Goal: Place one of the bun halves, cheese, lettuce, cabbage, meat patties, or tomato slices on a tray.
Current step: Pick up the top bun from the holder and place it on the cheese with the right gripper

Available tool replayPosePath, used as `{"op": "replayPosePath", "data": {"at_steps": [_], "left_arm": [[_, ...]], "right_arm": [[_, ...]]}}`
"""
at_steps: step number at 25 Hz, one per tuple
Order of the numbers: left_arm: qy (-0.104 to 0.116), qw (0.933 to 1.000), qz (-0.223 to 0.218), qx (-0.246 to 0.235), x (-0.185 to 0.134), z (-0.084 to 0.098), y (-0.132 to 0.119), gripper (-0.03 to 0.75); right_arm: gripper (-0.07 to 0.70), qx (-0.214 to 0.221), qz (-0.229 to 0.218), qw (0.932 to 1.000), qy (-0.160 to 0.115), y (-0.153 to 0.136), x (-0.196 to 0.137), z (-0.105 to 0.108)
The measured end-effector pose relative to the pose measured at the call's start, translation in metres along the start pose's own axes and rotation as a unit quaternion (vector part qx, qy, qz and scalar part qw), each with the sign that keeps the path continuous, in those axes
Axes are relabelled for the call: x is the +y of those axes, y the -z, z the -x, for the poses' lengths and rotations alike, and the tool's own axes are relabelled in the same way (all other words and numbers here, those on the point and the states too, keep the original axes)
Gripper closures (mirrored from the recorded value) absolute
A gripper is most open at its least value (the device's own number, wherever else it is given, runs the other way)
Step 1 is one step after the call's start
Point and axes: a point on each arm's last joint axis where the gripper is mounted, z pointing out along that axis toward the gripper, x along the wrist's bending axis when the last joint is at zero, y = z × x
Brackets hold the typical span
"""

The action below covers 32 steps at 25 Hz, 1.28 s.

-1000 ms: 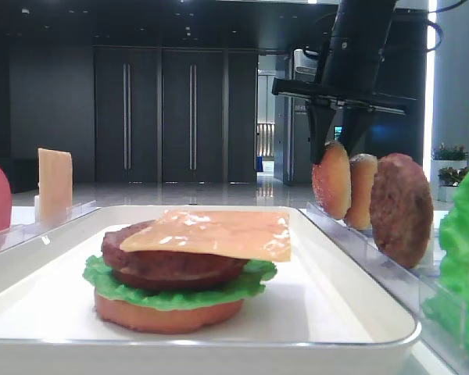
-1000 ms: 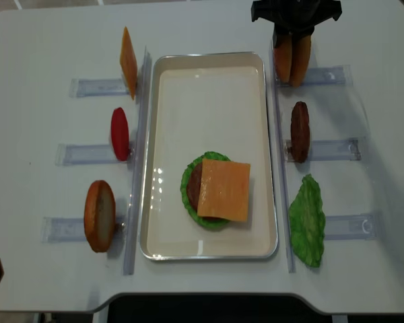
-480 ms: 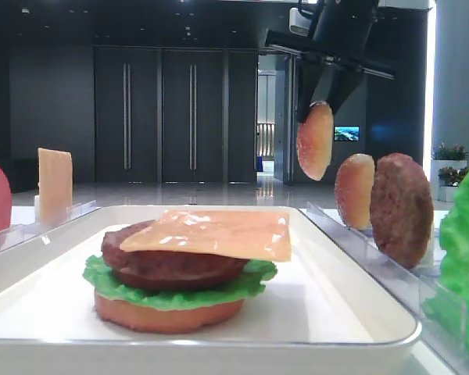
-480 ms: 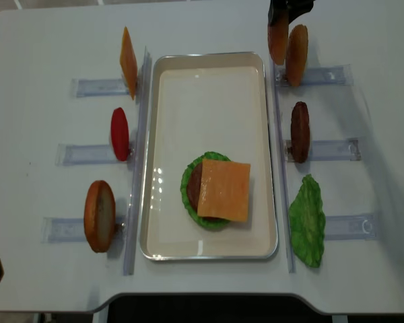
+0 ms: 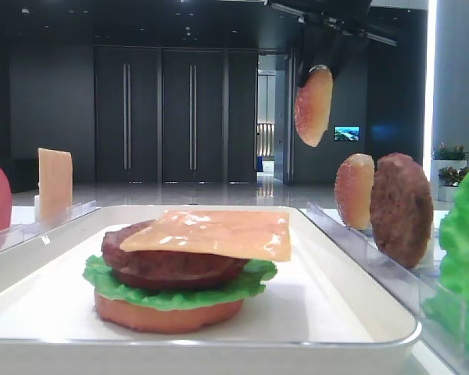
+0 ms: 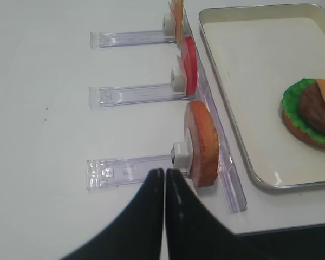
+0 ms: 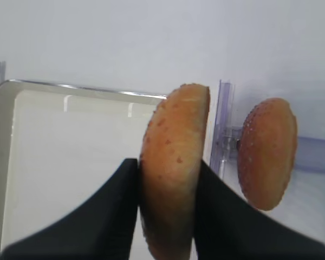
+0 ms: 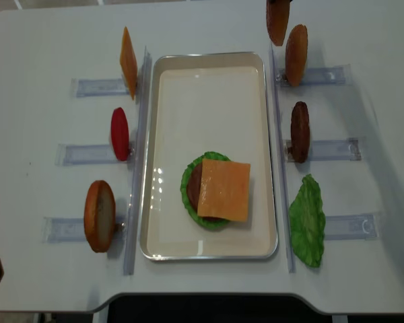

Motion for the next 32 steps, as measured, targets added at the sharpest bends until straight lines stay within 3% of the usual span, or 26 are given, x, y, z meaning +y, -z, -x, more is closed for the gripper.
{"op": "replayPosePath", "data": {"at_steps": [6,19,22,26,29,32], "left_arm": [[0.0,1.0,0.0,0.0,0.0,0.0,0.0,0.715],[0.0,1.0,0.0,0.0,0.0,0.0,0.0,0.715],[0.0,1.0,0.0,0.0,0.0,0.0,0.0,0.715],[0.0,1.0,0.0,0.0,0.0,0.0,0.0,0.715],[0.0,1.0,0.0,0.0,0.0,0.0,0.0,0.715],[0.0,1.0,0.0,0.0,0.0,0.0,0.0,0.715]], "right_arm": [[0.426,0.026,0.017,0.9995,0.009,0.031,-0.008,-0.013],[0.426,0.078,0.024,0.9953,0.054,0.057,-0.027,-0.056],[0.426,0.059,0.012,0.9961,0.065,0.05,-0.034,-0.061],[0.428,0.001,-0.019,0.9973,0.071,0.034,-0.052,-0.053],[0.428,-0.006,-0.036,0.9971,0.067,0.038,-0.066,-0.048],[0.428,0.014,-0.032,0.9975,0.062,0.05,-0.079,-0.048]]}}
